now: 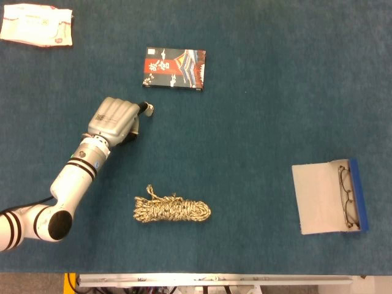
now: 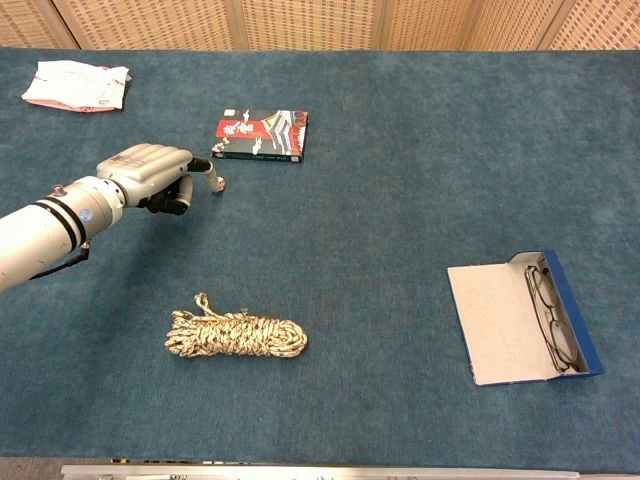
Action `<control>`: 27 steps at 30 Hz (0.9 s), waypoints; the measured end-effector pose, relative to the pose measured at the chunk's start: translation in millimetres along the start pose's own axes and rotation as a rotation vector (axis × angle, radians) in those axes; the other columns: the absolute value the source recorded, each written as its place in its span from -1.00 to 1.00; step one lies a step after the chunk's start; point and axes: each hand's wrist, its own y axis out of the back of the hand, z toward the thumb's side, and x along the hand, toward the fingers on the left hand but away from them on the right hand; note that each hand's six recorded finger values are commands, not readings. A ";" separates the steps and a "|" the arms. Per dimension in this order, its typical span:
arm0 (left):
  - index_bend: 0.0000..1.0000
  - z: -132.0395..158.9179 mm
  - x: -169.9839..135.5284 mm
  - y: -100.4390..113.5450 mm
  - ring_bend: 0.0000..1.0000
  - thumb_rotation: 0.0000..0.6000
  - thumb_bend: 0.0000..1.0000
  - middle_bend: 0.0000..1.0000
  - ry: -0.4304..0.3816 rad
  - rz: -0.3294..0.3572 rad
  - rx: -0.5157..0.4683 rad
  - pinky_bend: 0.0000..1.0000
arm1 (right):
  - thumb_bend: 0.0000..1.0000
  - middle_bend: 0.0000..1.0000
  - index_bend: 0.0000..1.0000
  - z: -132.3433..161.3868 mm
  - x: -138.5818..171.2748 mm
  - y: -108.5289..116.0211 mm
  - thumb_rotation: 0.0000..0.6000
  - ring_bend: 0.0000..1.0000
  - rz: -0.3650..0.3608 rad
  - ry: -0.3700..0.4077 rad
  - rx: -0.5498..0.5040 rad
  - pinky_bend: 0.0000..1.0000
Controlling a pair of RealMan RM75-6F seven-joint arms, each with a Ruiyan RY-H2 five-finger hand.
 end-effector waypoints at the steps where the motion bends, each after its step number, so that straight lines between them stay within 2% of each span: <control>1: -0.39 0.0 0.5 0.2 1.00 1.00 1.00 1.00 0.000 0.000 0.004 1.00 | -0.80 -0.50 -0.51 -0.1 0.1 0.0 1.00 -0.65 0.000 0.000 0.000 -0.12; 27: -0.41 7.5 4.6 9.0 1.00 1.00 1.00 1.00 -0.004 0.021 0.074 1.00 | -0.80 -0.49 -0.50 -0.7 0.8 3.0 1.00 -0.65 -0.012 0.004 -0.018 -0.12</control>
